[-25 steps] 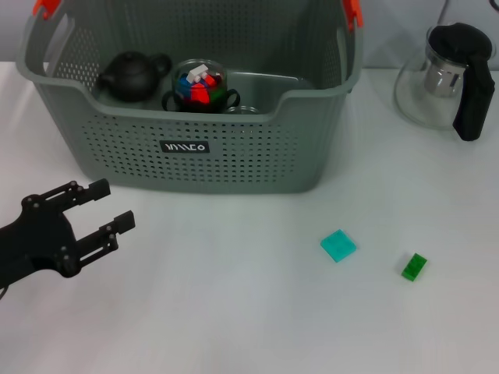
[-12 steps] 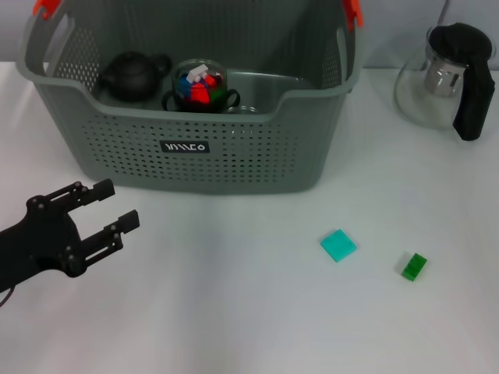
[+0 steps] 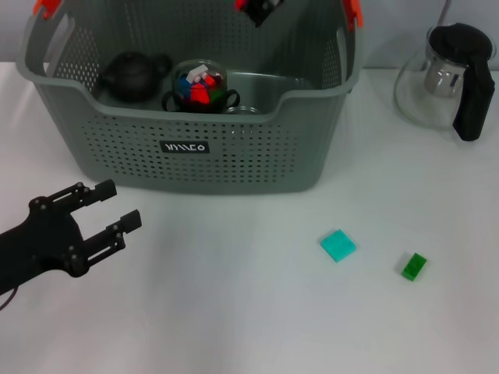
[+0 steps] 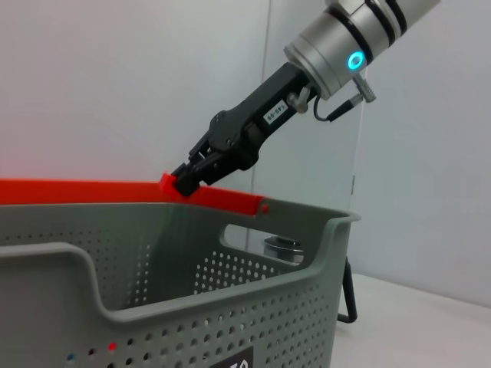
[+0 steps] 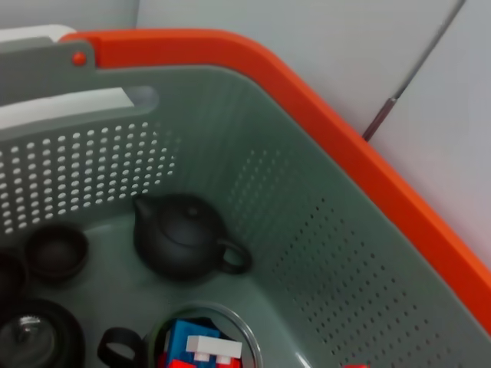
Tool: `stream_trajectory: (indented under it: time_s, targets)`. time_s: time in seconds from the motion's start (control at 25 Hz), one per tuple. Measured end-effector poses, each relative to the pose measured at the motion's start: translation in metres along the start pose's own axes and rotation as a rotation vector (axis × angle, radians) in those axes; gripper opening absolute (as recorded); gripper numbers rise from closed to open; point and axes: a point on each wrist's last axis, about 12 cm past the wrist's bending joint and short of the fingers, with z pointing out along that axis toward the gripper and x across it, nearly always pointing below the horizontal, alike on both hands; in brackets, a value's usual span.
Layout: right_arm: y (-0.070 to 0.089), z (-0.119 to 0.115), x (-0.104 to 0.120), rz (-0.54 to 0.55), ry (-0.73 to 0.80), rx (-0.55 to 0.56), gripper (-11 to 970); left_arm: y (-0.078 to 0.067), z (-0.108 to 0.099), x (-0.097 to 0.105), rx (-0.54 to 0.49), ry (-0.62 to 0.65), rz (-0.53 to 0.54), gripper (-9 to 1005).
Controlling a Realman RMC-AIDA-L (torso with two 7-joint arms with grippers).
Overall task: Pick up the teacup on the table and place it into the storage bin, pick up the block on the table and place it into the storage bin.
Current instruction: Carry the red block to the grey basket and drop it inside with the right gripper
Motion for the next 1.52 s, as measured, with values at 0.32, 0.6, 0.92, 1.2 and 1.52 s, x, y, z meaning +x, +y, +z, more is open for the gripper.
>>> stream_trajectory:
  time_s: [0.32,0.6,0.92,1.2,1.52]
  targets:
    - [0.011,0.016,0.006,-0.007,-0.016,0.008,206,0.001,0.0,0.0,-0.006,0.001,0.0,613]
    - [0.025,0.025,0.009,-0.047,-0.027,-0.01,215,0.002,0.0,0.0,-0.012,0.006,0.001,614]
    - [0.032,0.031,0.014,-0.06,-0.057,-0.037,225,0.002,-0.001,0.002,-0.023,0.009,0.001,611]
    - [0.033,0.035,0.019,-0.05,-0.039,-0.032,234,0.002,-0.001,0.002,-0.024,0.009,0.001,609]
    - [0.033,0.034,0.014,-0.064,-0.059,-0.02,244,0.002,-0.001,0.003,-0.028,0.01,-0.006,609]
